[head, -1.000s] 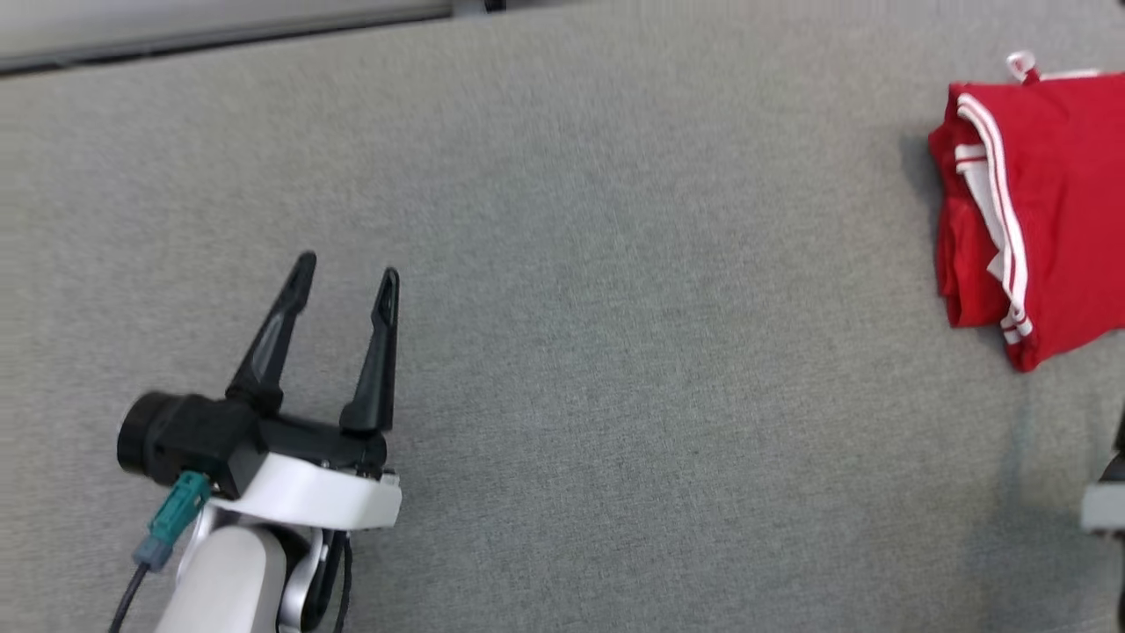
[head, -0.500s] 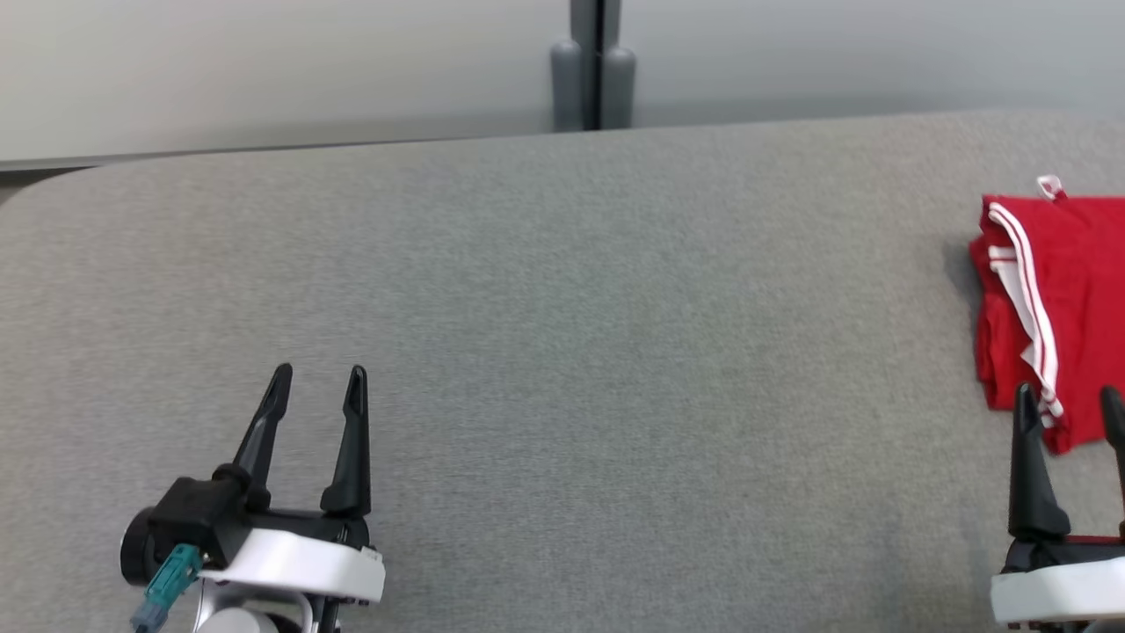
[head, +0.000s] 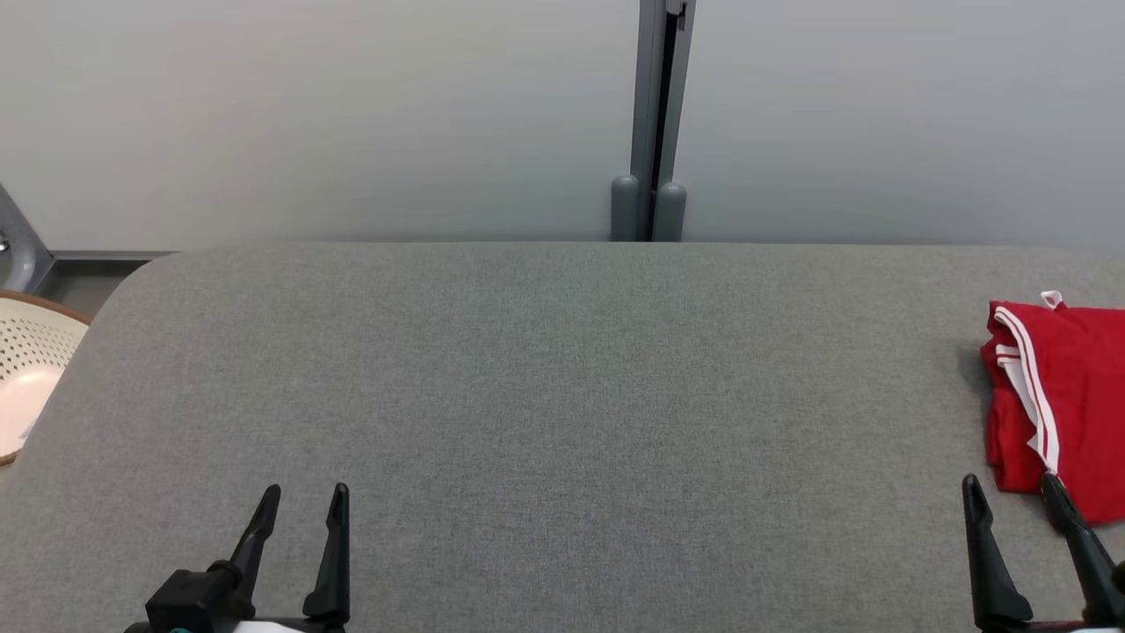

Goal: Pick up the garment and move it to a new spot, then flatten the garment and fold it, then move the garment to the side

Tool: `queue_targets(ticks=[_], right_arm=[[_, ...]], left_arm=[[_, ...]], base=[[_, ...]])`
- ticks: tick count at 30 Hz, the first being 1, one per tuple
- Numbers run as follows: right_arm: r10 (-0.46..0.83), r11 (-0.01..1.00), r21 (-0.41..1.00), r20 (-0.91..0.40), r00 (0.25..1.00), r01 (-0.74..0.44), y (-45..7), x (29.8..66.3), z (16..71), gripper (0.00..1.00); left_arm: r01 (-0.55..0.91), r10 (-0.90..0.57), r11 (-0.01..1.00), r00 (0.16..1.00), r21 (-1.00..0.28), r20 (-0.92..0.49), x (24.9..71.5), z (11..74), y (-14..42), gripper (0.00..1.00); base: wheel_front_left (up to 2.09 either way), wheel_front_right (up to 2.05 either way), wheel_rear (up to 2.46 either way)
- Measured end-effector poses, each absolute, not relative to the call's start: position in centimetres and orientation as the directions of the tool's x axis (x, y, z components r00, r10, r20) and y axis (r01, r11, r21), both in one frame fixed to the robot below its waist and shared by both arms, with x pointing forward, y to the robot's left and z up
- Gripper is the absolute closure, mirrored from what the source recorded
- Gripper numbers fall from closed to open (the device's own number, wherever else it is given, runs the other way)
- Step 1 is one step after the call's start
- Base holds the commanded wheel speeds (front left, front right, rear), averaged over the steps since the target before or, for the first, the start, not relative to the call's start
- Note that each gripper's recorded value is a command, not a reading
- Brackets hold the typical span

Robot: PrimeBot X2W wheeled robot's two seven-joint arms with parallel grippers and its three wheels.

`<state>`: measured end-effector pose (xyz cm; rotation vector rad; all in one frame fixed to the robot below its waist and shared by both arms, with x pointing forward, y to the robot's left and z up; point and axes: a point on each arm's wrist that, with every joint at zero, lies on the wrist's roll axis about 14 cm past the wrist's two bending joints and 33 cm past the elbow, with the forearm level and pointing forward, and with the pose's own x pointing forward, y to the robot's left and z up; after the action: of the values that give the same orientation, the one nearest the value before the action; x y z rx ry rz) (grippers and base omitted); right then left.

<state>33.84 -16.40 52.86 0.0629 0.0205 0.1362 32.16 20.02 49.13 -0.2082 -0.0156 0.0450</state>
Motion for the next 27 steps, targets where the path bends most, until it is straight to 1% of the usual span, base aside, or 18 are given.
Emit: queue_targets(ticks=[8,27], right_arm=[[0.122,0.991,0.056,-0.018,0.992,-0.121,-17.0,31.5,53.2,0.0],[0.1,0.993,0.057,-0.002,0.995,-0.099,-17.7,30.9,53.7,0.0]], left_arm=[[-0.032,0.034,0.983,0.999,-0.181,0.007,30.5,49.1,20.0,0.0],[-0.023,0.021,0.987,1.0,-0.159,-0.015,30.0,48.4,19.7,0.0]], base=[[0.0,0.0,0.0],[0.0,0.0,0.0]])
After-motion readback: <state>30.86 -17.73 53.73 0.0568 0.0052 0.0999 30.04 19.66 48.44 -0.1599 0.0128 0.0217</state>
